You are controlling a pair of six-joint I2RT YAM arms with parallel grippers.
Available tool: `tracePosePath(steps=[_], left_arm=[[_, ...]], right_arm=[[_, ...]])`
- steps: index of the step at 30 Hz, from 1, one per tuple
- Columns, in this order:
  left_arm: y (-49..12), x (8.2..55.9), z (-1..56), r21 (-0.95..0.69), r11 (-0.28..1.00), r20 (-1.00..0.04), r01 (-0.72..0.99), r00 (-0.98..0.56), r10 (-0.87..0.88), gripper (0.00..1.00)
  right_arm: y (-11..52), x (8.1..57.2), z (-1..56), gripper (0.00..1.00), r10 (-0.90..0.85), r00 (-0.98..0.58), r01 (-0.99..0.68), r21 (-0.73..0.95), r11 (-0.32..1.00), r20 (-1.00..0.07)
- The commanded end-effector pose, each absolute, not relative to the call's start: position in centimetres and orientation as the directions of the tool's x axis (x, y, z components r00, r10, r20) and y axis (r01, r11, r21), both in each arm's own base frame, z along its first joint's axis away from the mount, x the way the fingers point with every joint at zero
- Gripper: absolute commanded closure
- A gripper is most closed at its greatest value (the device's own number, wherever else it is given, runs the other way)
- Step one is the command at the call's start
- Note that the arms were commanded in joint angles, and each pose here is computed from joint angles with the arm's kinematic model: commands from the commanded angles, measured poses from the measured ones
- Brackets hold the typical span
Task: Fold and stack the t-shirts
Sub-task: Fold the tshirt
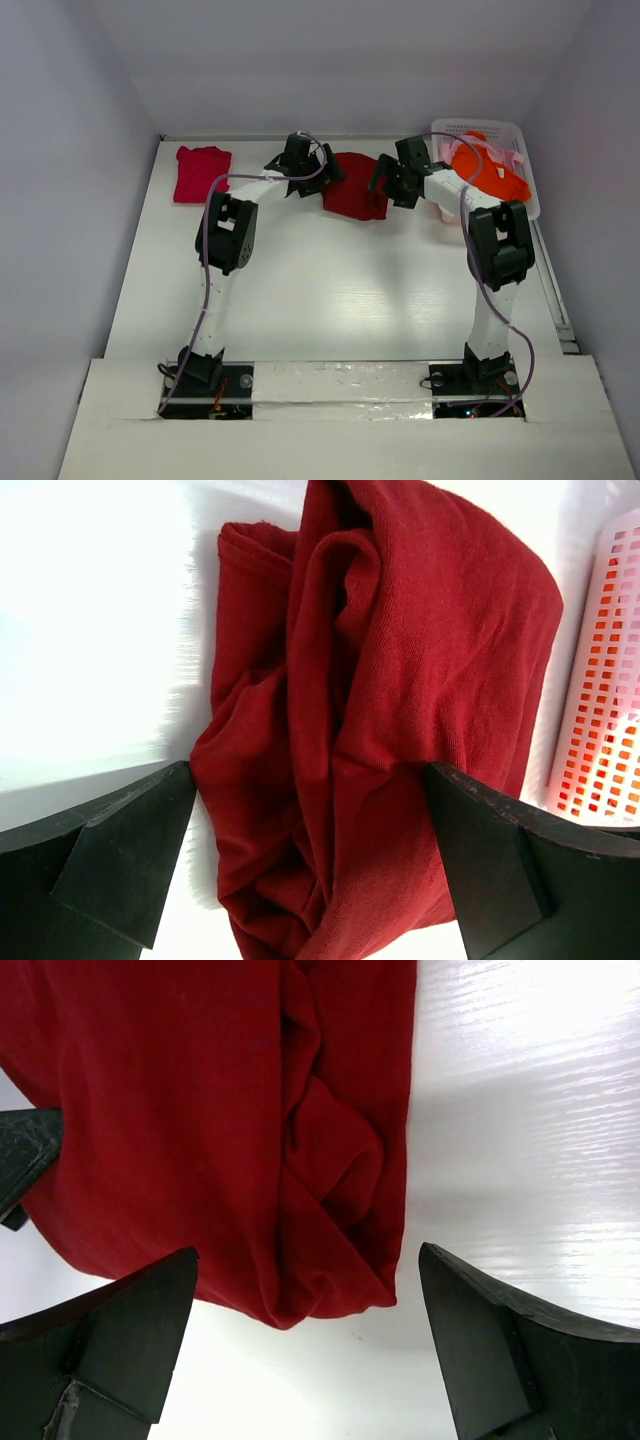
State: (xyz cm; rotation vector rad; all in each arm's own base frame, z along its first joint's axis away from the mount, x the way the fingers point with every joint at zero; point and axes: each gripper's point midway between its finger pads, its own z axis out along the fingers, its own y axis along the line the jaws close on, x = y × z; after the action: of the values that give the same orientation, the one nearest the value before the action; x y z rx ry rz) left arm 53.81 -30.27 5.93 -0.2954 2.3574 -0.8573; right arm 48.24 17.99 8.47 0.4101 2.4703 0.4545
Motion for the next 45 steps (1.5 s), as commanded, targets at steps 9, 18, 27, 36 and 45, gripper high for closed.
tracePosePath(steps=[9, 18, 27, 36, 45], left_arm=[[-30.7, 53.8, 6.7, -0.658, 0.753, -0.480, 0.031, -0.787, -0.388, 0.01], [-30.6, 53.8, 6.7, -0.655, 0.755, -0.483, 0.030, -0.785, -0.388, 0.01], [-30.5, 53.8, 6.7, -0.651, 0.759, -0.486, 0.030, -0.785, -0.385, 0.01], [-30.0, 53.9, 6.6, -0.649, 0.761, -0.487, 0.025, -0.782, -0.390, 0.01], [-29.9, 53.7, 6.9, -0.649, 0.760, -0.493, 0.033, -0.779, -0.387, 0.01]], right_arm=[[19.3, 49.1, 8.5, 0.04, 0.398, -0.780, 0.131, 0.495, 0.859, -0.483], [15.4, 49.2, 7.3, 0.04, 0.440, -0.770, 0.177, 0.507, 0.843, -0.463], [16.2, 49.0, 6.9, 0.04, 0.431, -0.791, 0.144, 0.552, 0.821, -0.434], [17.2, 48.9, 7.0, 0.05, 0.434, -0.804, 0.124, 0.598, 0.792, -0.407], [17.7, 48.6, 6.8, 0.06, 0.438, -0.815, 0.127, 0.621, 0.774, -0.379]])
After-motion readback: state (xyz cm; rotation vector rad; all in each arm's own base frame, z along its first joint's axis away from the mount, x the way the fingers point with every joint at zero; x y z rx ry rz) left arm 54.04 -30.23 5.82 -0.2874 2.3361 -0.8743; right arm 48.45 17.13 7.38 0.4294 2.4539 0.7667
